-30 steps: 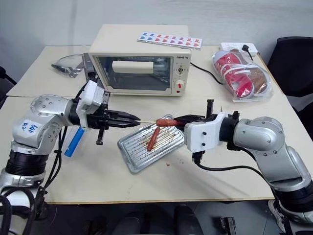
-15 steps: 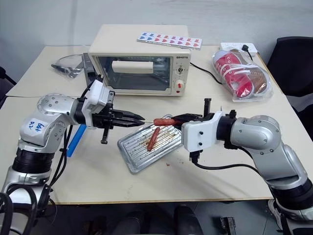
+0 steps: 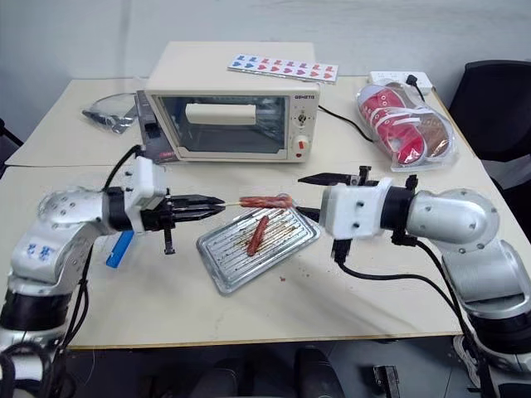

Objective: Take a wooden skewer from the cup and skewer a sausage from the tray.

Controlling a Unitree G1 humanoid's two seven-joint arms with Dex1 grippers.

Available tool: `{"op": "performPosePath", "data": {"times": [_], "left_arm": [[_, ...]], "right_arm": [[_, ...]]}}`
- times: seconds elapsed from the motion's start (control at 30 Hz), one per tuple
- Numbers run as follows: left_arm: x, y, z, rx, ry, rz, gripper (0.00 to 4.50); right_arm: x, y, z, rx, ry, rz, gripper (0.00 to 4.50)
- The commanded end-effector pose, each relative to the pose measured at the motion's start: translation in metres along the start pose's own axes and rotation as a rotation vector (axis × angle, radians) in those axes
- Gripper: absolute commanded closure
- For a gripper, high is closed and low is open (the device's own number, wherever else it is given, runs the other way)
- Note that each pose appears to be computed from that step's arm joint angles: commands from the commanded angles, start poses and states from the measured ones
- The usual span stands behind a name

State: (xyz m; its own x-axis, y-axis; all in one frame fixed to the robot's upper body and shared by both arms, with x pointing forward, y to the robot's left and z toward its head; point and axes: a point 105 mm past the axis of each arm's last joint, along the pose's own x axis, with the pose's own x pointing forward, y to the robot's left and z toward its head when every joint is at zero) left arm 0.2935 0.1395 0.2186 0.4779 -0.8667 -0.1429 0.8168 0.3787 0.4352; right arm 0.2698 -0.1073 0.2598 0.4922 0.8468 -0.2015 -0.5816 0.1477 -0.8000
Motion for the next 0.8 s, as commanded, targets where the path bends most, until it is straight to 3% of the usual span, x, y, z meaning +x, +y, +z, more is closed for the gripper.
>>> {"op": "performPosePath", "data": {"times": [0.03, 0.3, 0.53, 0.7, 0.8], "left_arm": [[-0.017, 0.007, 0.013, 0.07, -0.007, 0.199, 4.5], [-0.051, 0.003, 0.006, 0.077, 0.051, 0.473, 4.5], [-0.105, 0.013, -0.003, 0.076, 0.142, 0.722, 4.5], [-0.146, 0.003, -0.017, 0.013, 0.208, 0.924, 4.5], [-0.162, -0.004, -0.028, -0.028, 0.231, 0.997, 4.5]], "right_arm": [[-0.005, -0.011, 0.016, 0.139, -0.077, -0.022, 2.3], [0.01, -0.017, 0.011, 0.169, -0.1, 0.008, 2.3], [0.018, -0.019, 0.014, 0.227, -0.164, 0.054, 2.3], [0.018, -0.019, 0.016, 0.351, -0.204, 0.085, 1.51], [0.018, -0.024, 0.014, 0.351, -0.194, 0.051, 0.74]]}}
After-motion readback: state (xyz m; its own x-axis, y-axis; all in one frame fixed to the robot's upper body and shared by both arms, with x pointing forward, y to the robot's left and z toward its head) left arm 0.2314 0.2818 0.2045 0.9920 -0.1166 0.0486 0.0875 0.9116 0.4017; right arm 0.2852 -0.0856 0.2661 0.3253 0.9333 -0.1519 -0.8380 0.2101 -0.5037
